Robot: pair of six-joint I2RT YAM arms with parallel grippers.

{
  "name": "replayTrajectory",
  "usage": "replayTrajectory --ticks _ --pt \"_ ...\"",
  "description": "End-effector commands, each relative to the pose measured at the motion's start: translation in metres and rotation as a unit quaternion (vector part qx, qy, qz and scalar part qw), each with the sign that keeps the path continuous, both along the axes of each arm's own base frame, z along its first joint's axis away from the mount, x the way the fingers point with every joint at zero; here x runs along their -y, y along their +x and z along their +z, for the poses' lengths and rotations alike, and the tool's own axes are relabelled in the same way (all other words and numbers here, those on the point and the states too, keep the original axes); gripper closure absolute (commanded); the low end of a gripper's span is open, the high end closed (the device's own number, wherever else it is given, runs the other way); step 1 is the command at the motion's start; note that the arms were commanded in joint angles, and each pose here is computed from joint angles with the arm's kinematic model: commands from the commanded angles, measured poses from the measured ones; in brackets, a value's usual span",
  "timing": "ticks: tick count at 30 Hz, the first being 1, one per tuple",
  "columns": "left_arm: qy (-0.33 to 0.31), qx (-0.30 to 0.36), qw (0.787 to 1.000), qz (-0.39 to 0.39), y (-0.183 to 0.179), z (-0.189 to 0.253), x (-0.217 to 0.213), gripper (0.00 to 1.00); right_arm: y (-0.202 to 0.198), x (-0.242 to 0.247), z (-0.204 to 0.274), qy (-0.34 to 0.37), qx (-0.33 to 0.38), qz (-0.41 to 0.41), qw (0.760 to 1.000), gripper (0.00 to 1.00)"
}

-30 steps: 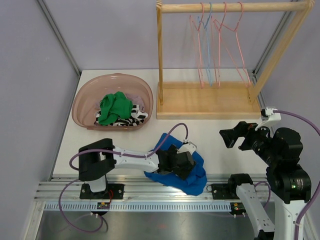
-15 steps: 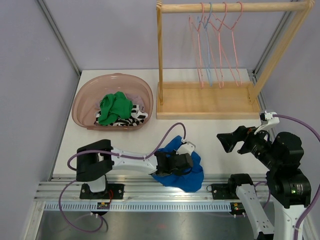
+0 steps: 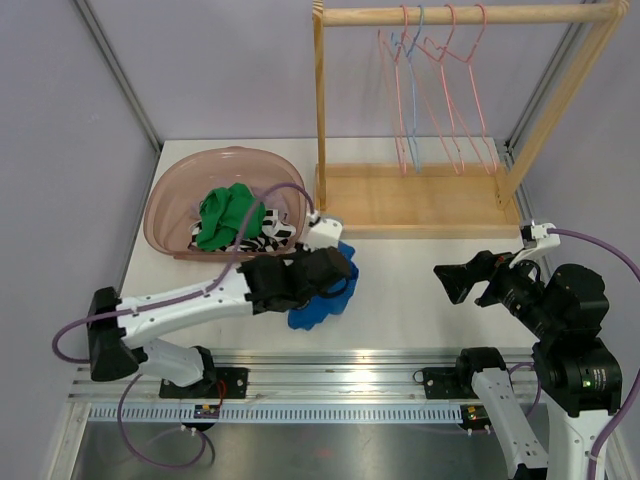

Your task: Remove the tank top from the hanger

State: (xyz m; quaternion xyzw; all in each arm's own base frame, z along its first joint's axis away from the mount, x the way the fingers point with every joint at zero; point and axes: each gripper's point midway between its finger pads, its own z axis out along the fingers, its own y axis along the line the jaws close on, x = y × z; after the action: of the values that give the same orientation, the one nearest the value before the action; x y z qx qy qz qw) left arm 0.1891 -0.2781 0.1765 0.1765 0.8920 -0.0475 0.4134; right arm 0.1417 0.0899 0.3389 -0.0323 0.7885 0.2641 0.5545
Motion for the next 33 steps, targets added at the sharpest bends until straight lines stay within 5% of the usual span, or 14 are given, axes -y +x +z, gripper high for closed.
replayTrajectory --ticks 1,9,19,21,29,31,32,33 --pt "-0.027 0.073 0.995 0.057 0.034 0.074 -0.040 1.00 0.001 -0.003 0.013 0.002 0.025 0.011 1.000 0.01" --pt "-0.063 0.121 0.976 0.167 0.102 0.151 -0.128 1.00 0.001 -0.005 0.015 0.004 0.030 0.015 0.999 0.00" --pt "-0.091 0.105 0.975 0.174 0.207 0.199 -0.164 0.99 0.001 -0.010 0.021 0.014 0.035 0.030 0.999 0.01" --pt "-0.077 0.082 0.977 0.179 0.223 0.190 -0.165 0.79 0.001 -0.010 0.022 0.014 0.037 0.031 0.999 0.00" --pt "-0.073 0.054 0.977 0.194 0.228 0.158 -0.169 0.42 0.006 -0.011 0.020 0.009 0.034 0.034 0.999 0.00" --pt "-0.076 0.058 0.975 0.201 0.223 0.163 -0.173 0.26 0.006 -0.011 0.021 0.010 0.034 0.035 0.999 0.01" --pt "-0.077 0.059 0.975 0.202 0.218 0.167 -0.175 0.03 0.007 -0.011 0.022 0.010 0.034 0.033 0.999 0.01" --pt "-0.082 0.061 0.974 0.200 0.215 0.170 -0.175 0.01 0.007 -0.010 0.024 0.010 0.035 0.031 0.999 0.00"
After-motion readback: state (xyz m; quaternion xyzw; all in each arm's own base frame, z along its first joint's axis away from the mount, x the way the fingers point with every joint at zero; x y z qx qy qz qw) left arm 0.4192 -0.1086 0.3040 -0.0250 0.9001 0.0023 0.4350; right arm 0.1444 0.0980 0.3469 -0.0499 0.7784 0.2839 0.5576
